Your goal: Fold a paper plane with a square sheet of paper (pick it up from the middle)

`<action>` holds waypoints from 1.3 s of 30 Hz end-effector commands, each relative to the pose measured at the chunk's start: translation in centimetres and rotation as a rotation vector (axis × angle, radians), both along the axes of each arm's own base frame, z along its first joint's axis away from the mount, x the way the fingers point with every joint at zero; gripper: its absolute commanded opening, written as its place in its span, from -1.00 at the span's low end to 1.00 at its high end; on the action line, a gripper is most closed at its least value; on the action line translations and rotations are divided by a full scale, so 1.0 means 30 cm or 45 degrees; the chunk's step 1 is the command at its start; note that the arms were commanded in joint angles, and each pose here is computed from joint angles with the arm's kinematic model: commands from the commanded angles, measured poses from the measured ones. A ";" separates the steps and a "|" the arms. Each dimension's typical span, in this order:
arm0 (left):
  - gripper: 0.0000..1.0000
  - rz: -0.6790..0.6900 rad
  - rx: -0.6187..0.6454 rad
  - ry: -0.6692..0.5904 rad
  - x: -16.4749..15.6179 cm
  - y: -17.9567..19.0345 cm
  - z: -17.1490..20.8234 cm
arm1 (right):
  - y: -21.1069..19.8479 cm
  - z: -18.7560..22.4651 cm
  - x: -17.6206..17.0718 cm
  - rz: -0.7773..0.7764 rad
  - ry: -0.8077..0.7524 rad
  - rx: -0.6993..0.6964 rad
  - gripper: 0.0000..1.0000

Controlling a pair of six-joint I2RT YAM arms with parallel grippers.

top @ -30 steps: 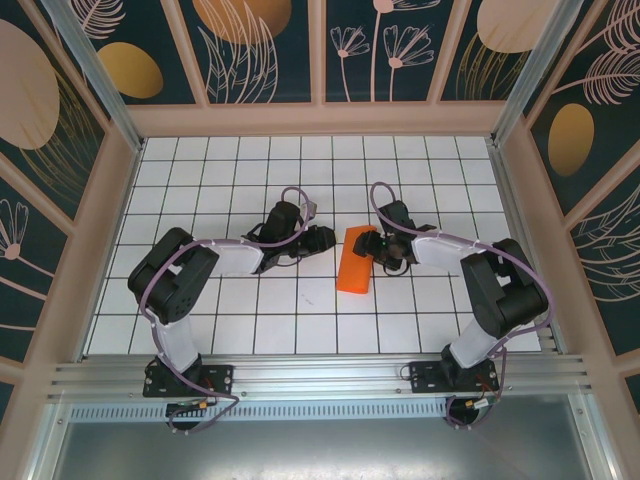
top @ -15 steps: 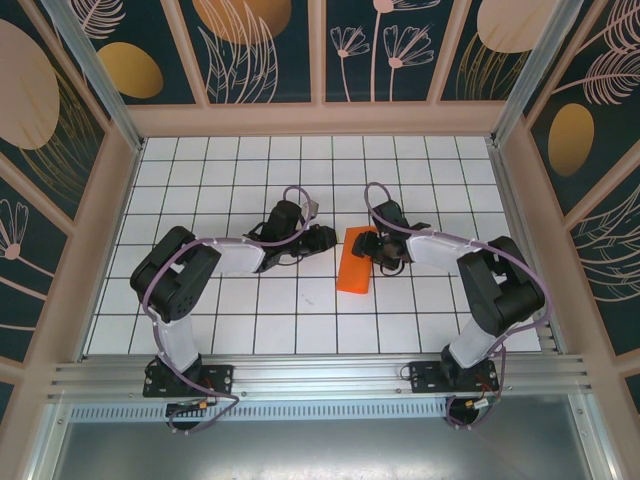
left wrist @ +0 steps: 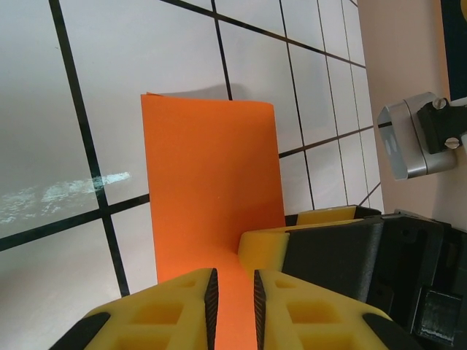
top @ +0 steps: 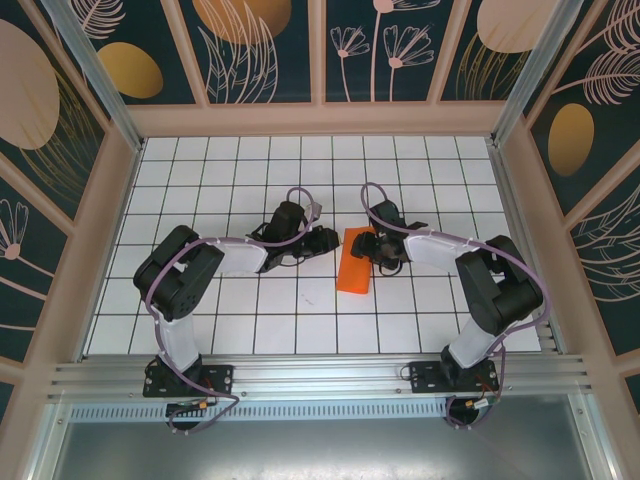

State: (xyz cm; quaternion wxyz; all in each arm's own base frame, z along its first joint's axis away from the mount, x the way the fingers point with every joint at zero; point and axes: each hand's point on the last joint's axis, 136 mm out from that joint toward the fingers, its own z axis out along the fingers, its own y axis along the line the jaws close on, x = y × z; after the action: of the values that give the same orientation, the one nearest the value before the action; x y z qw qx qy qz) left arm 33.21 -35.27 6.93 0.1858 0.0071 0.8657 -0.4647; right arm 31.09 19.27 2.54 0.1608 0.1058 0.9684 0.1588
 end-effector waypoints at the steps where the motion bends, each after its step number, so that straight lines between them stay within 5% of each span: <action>1: -0.54 -0.017 -0.005 0.025 -0.004 -0.022 -0.008 | 0.010 -0.020 0.015 0.009 0.001 -0.040 0.32; 13: -0.54 0.137 0.043 -0.039 0.024 0.044 0.008 | 0.001 0.013 0.019 0.009 -0.029 0.085 0.31; 20: -0.57 0.214 -0.057 -0.082 0.039 0.054 0.052 | 0.009 0.061 0.011 0.044 -0.052 0.170 0.32; 39: -0.60 0.134 -0.109 -0.076 0.045 0.000 0.061 | -0.032 0.028 0.024 -0.025 0.001 0.031 0.33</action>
State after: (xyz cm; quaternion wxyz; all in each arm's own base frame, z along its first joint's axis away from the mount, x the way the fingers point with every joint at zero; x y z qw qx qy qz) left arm 34.44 -34.42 8.22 0.2370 -0.0427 0.8442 -0.4788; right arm 31.38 18.49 3.39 0.1580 0.1183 0.9626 0.1857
